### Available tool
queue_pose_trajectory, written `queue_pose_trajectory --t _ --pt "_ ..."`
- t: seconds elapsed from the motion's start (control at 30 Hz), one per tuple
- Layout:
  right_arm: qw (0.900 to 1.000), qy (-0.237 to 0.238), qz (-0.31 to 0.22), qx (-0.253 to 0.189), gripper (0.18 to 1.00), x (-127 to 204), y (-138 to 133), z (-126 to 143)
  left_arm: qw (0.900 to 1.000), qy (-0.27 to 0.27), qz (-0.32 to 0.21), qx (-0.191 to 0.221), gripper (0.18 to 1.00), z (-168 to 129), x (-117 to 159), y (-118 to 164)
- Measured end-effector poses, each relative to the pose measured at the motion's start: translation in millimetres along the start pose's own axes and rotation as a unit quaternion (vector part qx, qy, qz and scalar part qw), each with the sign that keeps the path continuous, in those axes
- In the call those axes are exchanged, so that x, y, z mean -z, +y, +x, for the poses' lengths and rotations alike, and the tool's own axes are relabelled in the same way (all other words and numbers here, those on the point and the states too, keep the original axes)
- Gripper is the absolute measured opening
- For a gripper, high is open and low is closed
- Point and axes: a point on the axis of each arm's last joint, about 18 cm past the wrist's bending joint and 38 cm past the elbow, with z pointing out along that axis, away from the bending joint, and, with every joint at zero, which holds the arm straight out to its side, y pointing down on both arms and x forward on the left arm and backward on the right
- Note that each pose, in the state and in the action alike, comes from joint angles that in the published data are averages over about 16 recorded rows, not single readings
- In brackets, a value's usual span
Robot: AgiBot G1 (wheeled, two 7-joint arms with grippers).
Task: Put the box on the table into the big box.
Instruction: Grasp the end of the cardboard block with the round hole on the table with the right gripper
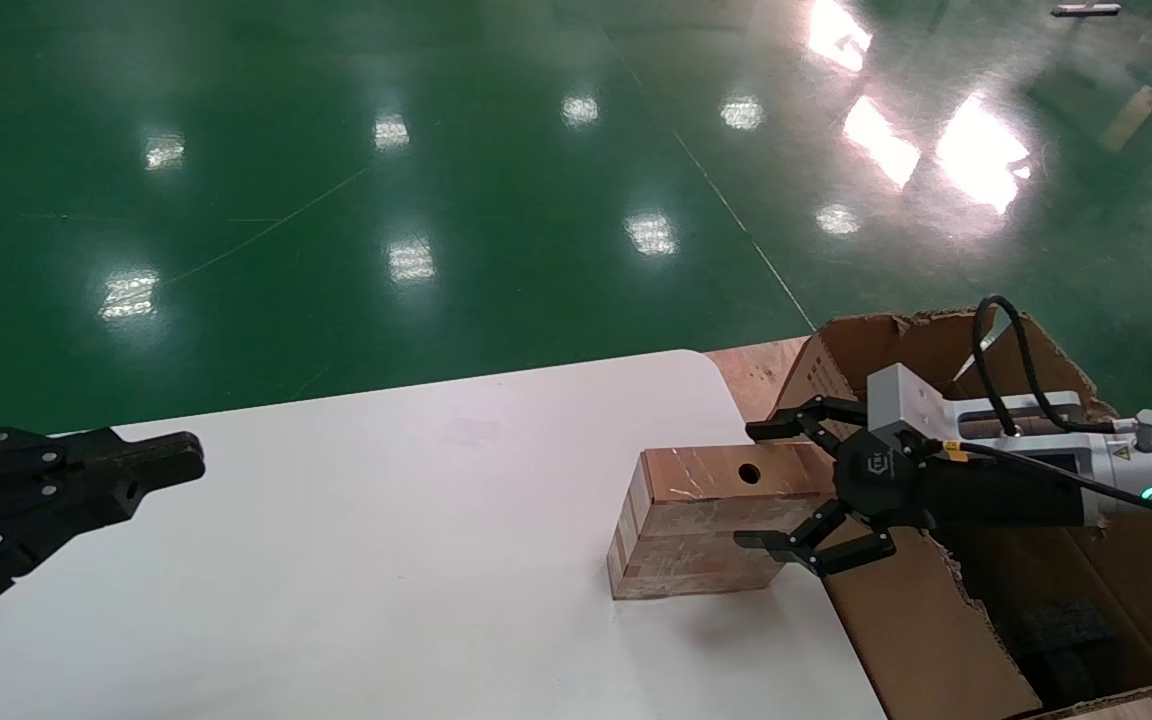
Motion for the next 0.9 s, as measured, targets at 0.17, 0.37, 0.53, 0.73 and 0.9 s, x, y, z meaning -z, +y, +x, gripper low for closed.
queue_pose_trajectory --t 0.17,0.37,0.53,0.73,0.9 --pt "1.000 -0.001 -0.002 -0.002 1.001 -0.5 2.5 -0.6 1.0000 0.000 0.000 0.000 0.191 0.0 0.0 0.0" --pt "1.000 -0.002 -0.004 -0.005 1.001 -1.3 4.8 -1.0 1.0000 0.000 0.000 0.000 0.191 0.0 0.0 0.0" --pt "1.000 -0.001 -0.005 -0.007 1.001 -1.4 5.8 -0.9 1.0000 0.000 0.000 0.000 0.192 0.0 0.0 0.0" --pt "1.000 0.000 -0.004 -0.009 1.001 -1.3 5.9 -0.6 1.0000 0.000 0.000 0.000 0.205 -0.1 0.1 0.0" --pt "1.000 0.000 -0.004 -0.008 0.998 -1.4 5.7 -0.5 1.0000 0.000 0.000 0.000 0.229 -0.1 0.1 0.1"
